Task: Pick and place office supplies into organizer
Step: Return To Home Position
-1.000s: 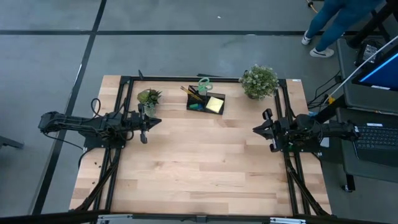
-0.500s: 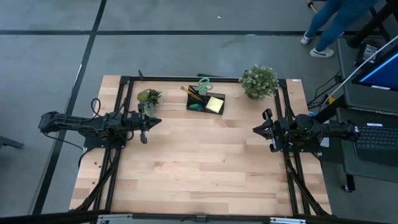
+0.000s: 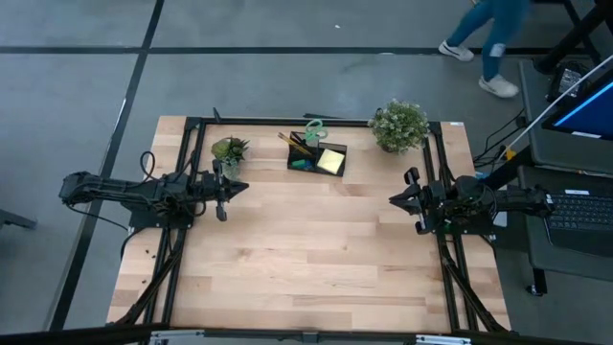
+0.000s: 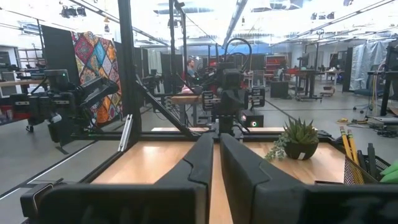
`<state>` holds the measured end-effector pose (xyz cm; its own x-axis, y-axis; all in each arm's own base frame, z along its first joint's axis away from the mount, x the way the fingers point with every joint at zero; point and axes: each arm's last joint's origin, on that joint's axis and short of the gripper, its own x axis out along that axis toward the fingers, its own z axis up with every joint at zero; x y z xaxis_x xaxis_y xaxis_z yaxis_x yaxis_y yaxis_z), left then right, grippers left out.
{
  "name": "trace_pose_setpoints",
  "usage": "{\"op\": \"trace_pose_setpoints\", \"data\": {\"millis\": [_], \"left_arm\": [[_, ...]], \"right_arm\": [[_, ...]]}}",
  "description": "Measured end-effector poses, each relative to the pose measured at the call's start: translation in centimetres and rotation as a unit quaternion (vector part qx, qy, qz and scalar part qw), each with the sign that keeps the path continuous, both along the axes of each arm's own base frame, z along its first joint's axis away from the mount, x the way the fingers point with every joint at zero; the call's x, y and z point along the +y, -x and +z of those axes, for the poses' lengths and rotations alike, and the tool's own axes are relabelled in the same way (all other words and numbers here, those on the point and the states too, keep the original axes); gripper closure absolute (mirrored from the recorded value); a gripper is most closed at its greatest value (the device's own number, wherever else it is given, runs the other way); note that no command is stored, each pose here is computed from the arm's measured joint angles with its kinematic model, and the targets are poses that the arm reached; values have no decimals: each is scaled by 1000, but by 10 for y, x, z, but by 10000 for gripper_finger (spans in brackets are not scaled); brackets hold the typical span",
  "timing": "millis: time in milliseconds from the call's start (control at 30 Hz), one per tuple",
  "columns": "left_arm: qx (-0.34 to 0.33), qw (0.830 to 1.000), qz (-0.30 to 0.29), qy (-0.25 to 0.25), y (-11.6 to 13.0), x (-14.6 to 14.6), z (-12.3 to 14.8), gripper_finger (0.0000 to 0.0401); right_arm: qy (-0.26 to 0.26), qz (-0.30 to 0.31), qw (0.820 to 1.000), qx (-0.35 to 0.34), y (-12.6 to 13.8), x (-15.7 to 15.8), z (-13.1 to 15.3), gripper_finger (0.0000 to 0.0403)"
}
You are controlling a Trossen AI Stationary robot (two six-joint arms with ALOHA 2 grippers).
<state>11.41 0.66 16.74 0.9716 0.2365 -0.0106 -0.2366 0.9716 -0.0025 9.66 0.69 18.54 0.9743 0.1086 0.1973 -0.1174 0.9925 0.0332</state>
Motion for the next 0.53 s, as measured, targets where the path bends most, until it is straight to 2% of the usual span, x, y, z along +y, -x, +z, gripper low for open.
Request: {"op": "trace_pose_setpoints", "data": {"millis": [533], "left_arm": [[0,1000,0,0,0,0,0,393]], "right_arm": [[0,0,1000,0,0,0,0,369]]}}
